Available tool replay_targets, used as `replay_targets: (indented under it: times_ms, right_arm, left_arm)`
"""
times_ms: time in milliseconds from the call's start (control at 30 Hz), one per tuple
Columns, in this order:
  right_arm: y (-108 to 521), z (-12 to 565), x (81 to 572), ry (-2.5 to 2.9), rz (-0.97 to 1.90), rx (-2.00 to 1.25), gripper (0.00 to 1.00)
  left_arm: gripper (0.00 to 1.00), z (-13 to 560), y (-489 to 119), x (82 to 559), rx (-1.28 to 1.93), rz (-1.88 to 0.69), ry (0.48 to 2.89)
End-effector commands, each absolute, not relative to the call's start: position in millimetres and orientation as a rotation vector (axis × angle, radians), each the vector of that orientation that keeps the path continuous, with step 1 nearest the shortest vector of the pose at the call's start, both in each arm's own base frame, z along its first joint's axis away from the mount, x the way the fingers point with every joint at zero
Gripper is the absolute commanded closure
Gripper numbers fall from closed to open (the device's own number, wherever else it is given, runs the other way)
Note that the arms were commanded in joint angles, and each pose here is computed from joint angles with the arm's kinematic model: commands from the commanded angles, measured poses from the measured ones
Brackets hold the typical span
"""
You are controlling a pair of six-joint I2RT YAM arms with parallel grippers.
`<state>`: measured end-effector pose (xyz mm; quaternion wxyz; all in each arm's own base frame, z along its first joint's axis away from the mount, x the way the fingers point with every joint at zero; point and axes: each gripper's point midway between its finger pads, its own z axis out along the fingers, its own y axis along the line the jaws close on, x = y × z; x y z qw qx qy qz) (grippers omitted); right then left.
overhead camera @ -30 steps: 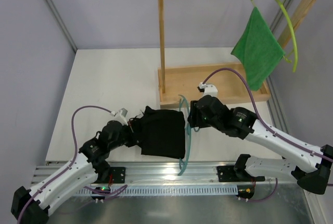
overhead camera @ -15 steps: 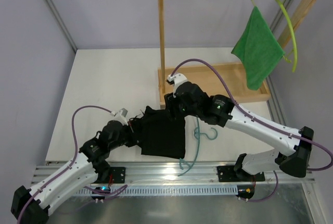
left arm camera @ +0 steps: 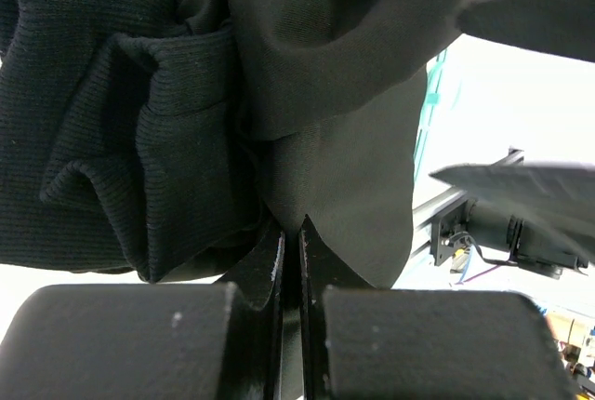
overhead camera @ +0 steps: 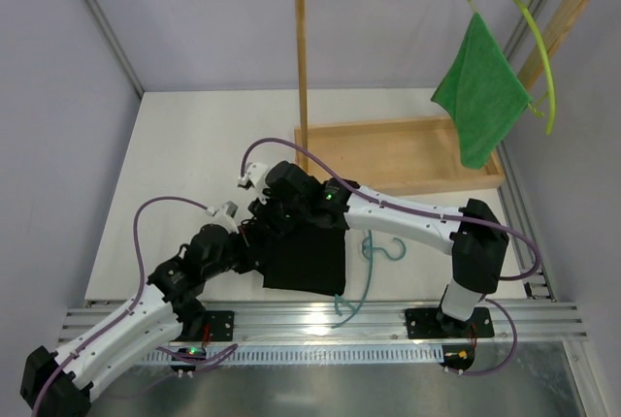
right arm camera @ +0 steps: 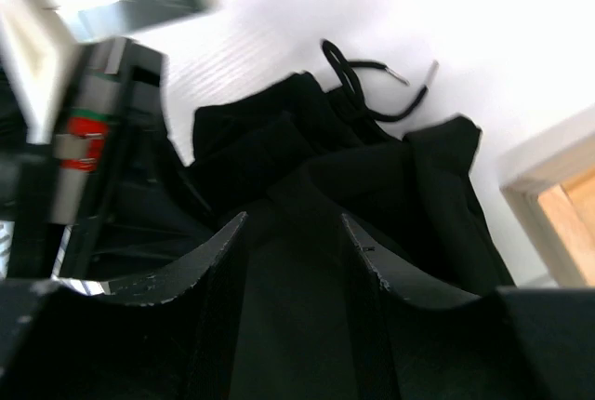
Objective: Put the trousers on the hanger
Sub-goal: Place trousers on hanger
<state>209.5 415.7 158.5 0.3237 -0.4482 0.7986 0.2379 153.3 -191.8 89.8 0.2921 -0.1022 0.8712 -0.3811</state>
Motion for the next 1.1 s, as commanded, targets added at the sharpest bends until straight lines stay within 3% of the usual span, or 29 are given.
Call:
replay_targets:
  times_ms: [0,533,567,733,933,1067]
  right_arm:
    - [442,192,205,1.856,0.723,-1.290,0.54]
    - [439,120,213,1.920,0.532,-1.422,0.56]
    - [439,119,215,1.924,0.516,-1.414,0.58]
    - [424,127,266,1.958,0.318,-1.131,0.96]
    - [415,139,309,2.152,0.418,-0.771,0.96]
    - [419,125,315,2.222,0.451,-0.716,0.96]
  left_arm:
    - [1.00,108,-200,162,-0.264,-1.062,2.260]
    - [1.00,109,-198,161,-0.268,-1.061,2.255]
    - [1.00,109,-197,160,-0.268,-1.061,2.255]
    - [1.00,105,-195,158,-0.272,-1.050,2.268]
    - [1.00,88,-184,153,-0.345,-0.984,2.327]
    - [1.00,84,-183,150,-0.369,-0.981,2.348]
